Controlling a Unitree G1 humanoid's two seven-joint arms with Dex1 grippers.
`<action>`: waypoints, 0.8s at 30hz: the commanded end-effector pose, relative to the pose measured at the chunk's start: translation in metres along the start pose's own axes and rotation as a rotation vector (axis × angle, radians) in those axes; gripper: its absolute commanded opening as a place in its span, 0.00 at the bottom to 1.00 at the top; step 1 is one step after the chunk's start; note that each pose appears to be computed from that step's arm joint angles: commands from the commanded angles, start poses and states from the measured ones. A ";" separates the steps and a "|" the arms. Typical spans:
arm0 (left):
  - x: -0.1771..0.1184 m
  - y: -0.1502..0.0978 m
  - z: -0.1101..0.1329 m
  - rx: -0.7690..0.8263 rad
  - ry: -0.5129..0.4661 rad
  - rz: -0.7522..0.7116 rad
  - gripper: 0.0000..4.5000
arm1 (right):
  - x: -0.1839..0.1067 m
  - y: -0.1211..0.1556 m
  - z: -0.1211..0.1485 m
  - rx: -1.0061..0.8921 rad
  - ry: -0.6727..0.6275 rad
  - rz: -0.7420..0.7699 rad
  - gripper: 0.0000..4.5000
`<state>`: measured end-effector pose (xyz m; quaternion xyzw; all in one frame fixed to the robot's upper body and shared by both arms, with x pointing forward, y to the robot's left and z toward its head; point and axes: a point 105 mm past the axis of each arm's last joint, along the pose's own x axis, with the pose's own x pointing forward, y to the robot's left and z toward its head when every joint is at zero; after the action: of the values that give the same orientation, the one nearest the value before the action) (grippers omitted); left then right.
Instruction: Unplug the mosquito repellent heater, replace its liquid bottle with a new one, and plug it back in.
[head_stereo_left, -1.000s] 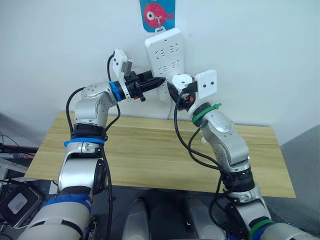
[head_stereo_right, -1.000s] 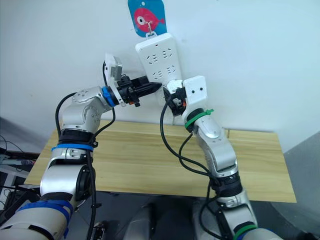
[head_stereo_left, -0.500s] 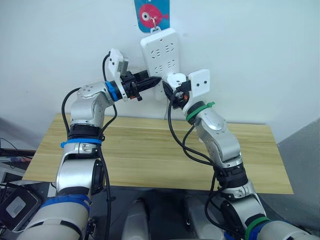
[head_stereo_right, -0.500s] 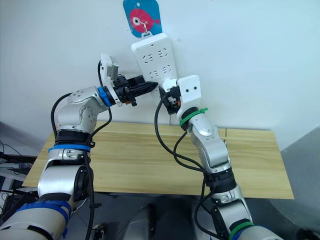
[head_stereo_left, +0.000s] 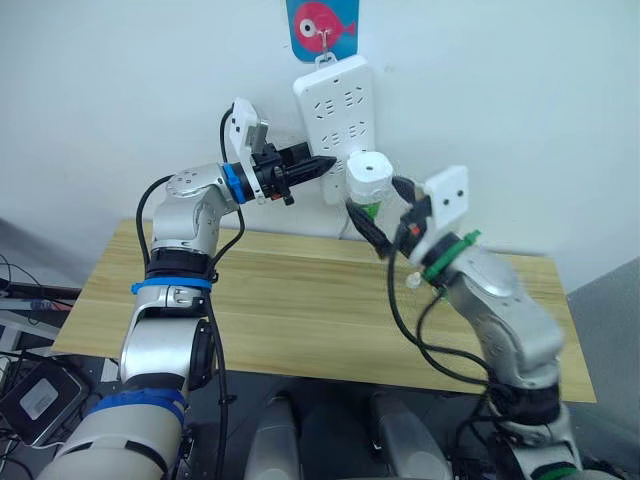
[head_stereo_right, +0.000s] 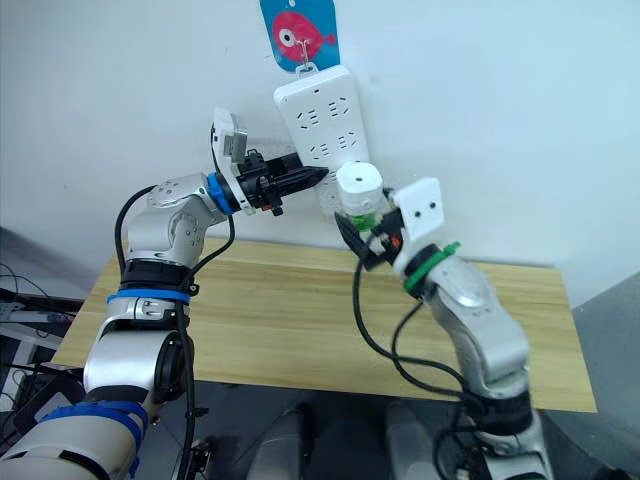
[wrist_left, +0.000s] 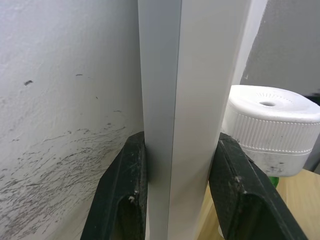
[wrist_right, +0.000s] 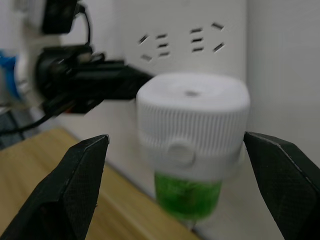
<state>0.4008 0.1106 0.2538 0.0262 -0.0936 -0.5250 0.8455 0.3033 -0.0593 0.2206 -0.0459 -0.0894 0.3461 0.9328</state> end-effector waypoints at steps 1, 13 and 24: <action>-0.007 0.005 0.009 0.012 -0.014 0.027 0.37 | -0.012 0.016 0.017 0.011 -0.045 0.115 0.95; -0.076 -0.011 0.023 -0.058 0.057 0.032 1.00 | 0.006 0.034 0.012 0.098 -0.065 0.266 0.03; -0.092 -0.066 0.019 -0.028 0.177 -0.065 1.00 | 0.046 0.057 0.009 0.100 -0.083 0.332 0.01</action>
<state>0.3060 0.1651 0.2396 0.0485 0.0087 -0.5484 0.8347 0.3001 0.0140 0.2158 0.0058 -0.0717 0.5055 0.8598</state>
